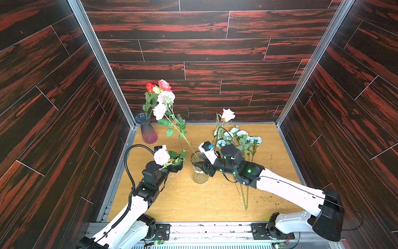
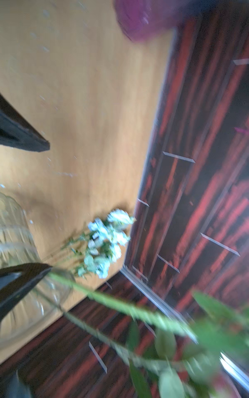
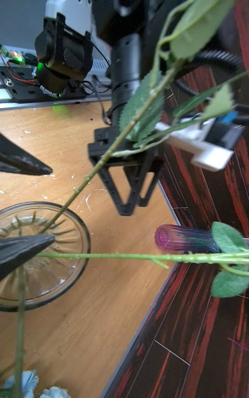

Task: Pick out blue flowers from the vase
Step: Pick up the flower from the vase, then place the flower at the center of the board.

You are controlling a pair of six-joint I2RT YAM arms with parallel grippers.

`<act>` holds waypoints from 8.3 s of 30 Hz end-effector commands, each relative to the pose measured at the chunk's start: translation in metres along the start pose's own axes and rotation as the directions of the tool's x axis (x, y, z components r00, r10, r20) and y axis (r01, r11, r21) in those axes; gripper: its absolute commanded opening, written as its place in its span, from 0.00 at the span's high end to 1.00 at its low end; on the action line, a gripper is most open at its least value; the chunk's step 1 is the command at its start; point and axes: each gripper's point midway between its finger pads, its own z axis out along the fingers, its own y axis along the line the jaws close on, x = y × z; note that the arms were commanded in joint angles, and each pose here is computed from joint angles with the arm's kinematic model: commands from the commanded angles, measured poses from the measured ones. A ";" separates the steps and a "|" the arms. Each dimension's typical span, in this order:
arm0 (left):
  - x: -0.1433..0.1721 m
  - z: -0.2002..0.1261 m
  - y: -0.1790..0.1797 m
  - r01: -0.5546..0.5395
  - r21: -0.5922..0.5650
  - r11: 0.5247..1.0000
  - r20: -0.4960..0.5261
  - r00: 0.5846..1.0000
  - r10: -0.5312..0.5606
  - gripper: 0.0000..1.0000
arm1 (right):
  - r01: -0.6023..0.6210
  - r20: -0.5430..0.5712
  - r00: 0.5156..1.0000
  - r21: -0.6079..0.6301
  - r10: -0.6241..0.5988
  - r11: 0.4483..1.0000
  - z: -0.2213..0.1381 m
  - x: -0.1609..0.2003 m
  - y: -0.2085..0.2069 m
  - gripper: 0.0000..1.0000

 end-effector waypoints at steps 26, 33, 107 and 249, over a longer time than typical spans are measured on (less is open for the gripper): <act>-0.040 0.049 -0.070 0.039 0.311 0.950 -0.066 0.998 -0.019 0.66 | 0.035 0.151 0.988 0.014 -0.037 0.999 -0.037 0.038 0.002 0.52; -0.040 0.054 -0.073 0.050 0.331 0.942 -0.078 0.997 -0.026 0.84 | 0.025 0.201 0.979 0.035 -0.032 0.999 -0.049 0.044 -0.001 0.49; -0.185 -0.021 -0.254 -0.121 0.807 0.578 -0.067 0.954 0.293 1.00 | 0.017 0.177 0.976 -0.651 0.130 0.759 -0.099 -0.176 0.005 0.48; -0.073 -0.040 0.089 -0.048 -0.498 0.866 0.161 0.976 0.146 0.21 | -0.551 -0.076 0.316 0.797 0.946 0.248 -0.178 0.308 -0.299 0.87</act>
